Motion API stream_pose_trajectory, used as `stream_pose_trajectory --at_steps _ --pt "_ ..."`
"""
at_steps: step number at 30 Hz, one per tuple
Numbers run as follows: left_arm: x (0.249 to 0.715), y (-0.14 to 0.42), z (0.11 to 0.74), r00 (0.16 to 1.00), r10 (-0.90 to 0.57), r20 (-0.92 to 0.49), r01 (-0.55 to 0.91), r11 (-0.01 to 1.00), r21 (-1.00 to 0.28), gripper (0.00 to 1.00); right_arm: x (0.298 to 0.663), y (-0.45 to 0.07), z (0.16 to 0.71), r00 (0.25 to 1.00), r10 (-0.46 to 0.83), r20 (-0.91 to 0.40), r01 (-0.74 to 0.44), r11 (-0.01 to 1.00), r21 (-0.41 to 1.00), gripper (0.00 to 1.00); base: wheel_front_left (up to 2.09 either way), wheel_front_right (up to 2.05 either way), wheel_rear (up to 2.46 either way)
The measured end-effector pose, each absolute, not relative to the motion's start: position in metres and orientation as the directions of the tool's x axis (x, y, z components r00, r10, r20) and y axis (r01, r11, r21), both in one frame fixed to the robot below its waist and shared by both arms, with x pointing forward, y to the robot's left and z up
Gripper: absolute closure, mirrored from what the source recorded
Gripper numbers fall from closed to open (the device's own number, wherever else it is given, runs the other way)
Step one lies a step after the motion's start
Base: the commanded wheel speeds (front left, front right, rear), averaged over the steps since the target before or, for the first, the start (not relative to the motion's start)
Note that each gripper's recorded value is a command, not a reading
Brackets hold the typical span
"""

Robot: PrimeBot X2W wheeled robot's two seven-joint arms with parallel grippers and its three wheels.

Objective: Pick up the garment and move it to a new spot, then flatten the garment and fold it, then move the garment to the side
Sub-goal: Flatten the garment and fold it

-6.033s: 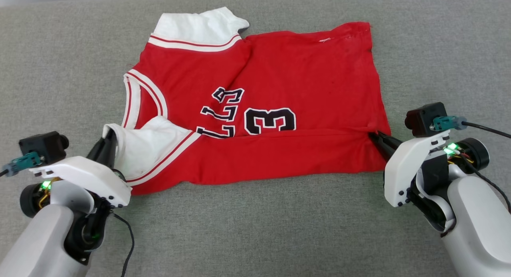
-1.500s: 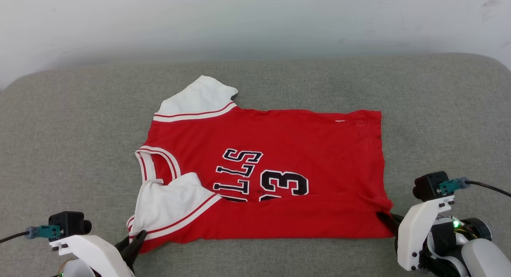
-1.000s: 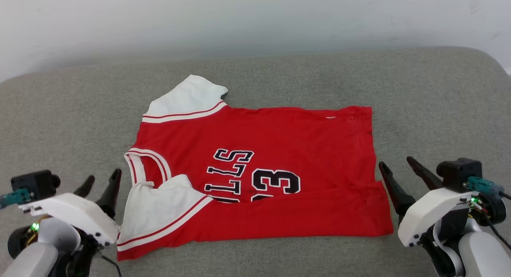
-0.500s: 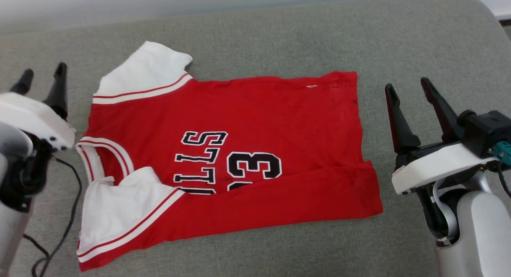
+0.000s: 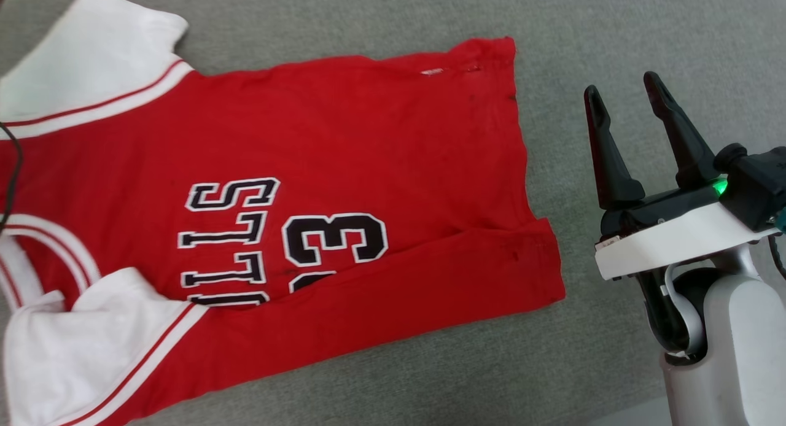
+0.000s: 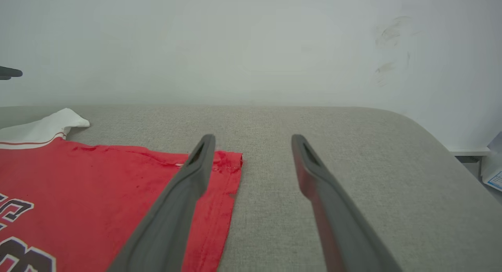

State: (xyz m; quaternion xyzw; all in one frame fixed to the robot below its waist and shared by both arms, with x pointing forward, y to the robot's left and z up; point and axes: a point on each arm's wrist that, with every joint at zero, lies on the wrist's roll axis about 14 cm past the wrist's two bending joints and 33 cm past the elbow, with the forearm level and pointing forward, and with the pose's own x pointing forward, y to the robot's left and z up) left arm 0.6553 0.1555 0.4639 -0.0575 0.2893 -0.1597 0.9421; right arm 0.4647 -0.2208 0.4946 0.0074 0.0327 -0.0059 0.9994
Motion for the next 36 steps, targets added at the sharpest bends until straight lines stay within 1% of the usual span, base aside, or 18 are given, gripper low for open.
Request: stream_pose_trajectory --at_steps 6,10,14,17,18,19,20,24,30,32,36 --pt "0.664 0.142 0.421 0.629 -0.356 -0.692 0.272 0.934 -0.233 0.00 0.461 -0.230 0.474 0.993 -0.037 -0.112 0.040 0.999 0.020 0.00 0.00 0.00 0.00" --pt "0.656 0.140 0.383 0.504 -0.335 -0.796 0.246 0.939 -0.240 0.00 0.458 -0.234 0.463 0.989 -0.047 -0.141 0.051 0.998 0.023 0.00 0.00 0.00 0.00" --pt "0.654 0.141 0.363 0.436 -0.301 -0.848 0.235 0.948 -0.216 0.00 0.455 -0.238 0.453 0.984 -0.059 -0.167 0.064 0.997 0.029 0.00 0.00 0.00 0.00" --pt "0.650 0.139 0.354 0.386 -0.300 -0.872 0.221 0.948 -0.228 0.00 0.453 -0.240 0.449 0.982 -0.066 -0.179 0.073 0.997 0.036 0.00 0.00 0.00 0.00" --pt "0.648 0.138 0.353 0.370 -0.300 -0.879 0.218 0.948 -0.231 0.28 0.452 -0.240 0.449 0.981 -0.068 -0.182 0.076 0.996 0.041 0.00 0.00 0.00 0.00" --pt "0.648 0.137 0.352 0.363 -0.300 -0.882 0.216 0.948 -0.233 0.82 0.452 -0.241 0.448 0.980 -0.070 -0.186 0.079 0.996 0.041 0.00 0.00 0.00 0.00" --pt "0.647 0.136 0.352 0.362 -0.300 -0.882 0.213 0.948 -0.235 1.00 0.451 -0.242 0.447 0.980 -0.072 -0.187 0.081 0.996 0.043 0.00 0.00 0.00 0.00" --pt "0.644 0.130 0.351 0.367 -0.325 -0.872 0.189 0.944 -0.272 1.00 0.451 -0.243 0.449 0.980 -0.075 -0.184 0.086 0.995 0.052 0.00 0.00 0.00 0.00" --pt "0.647 0.129 0.363 0.441 -0.332 -0.834 0.220 0.941 -0.258 1.00 0.460 -0.242 0.447 0.977 -0.063 -0.203 0.086 0.991 0.107 0.00 0.00 0.00 0.00" --pt "0.647 0.126 0.370 0.465 -0.346 -0.815 0.230 0.936 -0.266 1.00 0.467 -0.240 0.439 0.969 -0.047 -0.244 0.084 0.986 0.143 0.00 0.00 0.00 0.00" --pt "0.647 0.116 0.391 0.509 -0.385 -0.770 0.284 0.919 -0.272 1.00 0.484 -0.231 0.419 0.926 0.014 -0.376 0.057 0.983 0.177 0.00 0.00 0.00 0.00"
